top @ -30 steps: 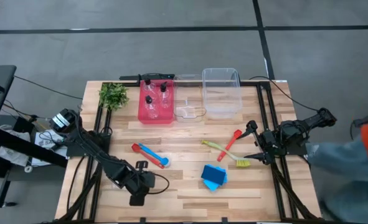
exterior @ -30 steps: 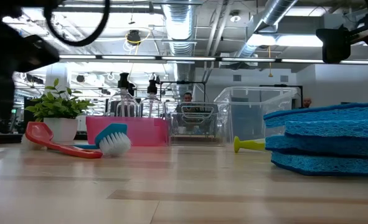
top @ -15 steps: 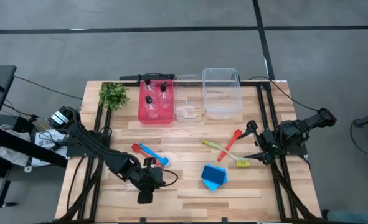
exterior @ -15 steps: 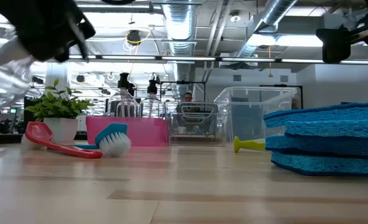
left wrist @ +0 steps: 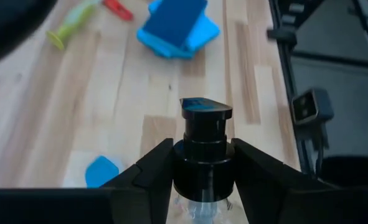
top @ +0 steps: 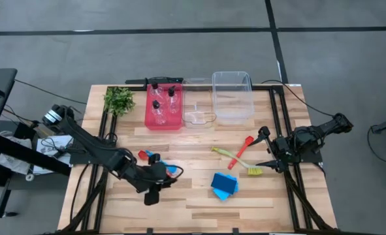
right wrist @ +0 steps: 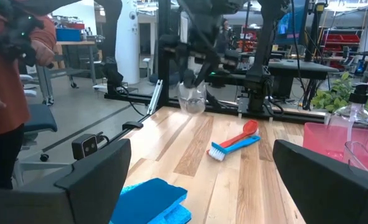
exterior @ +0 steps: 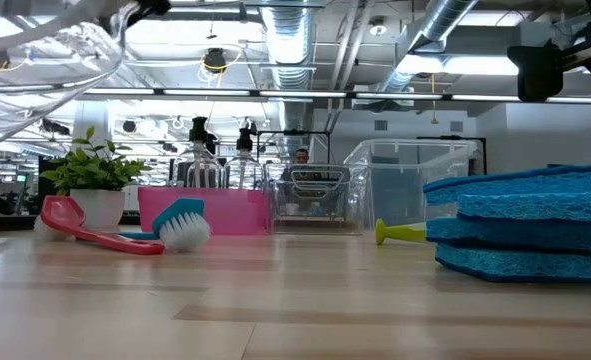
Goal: Pick & Place Kitchen Sink Supplies
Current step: Put the spray bottle into the pink bin
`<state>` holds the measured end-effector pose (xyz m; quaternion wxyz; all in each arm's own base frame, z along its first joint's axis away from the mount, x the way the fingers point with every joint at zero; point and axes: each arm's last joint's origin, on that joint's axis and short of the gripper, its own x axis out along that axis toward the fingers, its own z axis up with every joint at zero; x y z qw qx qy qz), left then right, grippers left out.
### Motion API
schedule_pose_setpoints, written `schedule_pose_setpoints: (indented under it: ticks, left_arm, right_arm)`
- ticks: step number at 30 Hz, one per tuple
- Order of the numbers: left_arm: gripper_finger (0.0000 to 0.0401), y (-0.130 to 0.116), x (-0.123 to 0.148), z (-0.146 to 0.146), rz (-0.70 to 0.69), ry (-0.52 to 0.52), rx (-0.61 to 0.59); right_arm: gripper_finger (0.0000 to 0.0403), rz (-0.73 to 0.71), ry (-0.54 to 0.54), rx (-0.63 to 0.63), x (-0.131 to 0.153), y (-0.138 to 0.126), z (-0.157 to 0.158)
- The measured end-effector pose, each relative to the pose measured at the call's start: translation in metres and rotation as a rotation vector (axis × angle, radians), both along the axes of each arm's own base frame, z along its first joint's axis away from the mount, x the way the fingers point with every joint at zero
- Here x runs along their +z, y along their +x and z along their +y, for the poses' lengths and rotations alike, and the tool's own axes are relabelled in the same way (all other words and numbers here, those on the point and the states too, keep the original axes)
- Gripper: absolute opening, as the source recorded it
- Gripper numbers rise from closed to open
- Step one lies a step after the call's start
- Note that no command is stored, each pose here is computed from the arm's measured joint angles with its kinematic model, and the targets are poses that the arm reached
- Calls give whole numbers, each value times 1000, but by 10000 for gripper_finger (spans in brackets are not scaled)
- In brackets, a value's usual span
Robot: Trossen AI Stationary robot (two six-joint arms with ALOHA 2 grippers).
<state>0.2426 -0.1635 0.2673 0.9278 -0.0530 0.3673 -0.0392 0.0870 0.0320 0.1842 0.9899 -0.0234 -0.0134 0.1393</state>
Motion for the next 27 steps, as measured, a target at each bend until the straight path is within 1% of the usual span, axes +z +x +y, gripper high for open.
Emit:
schedule_pose_setpoints:
  ticks: [4,9,17,27]
  left_arm:
    - [154,-3,11,4,-62,-4,34]
    - [150,-6,24,8,-152,-14,70]
    - [154,-7,45,14,-330,51,143]
    - [152,0,59,18,-460,83,162]
  right_arm:
    - [386,0,0,0,0,0,0]
    - [386,0,0,1,0,0,0]
    - [386,0,0,0,0,0,0]
    - [386,0,0,0,0,0,0]
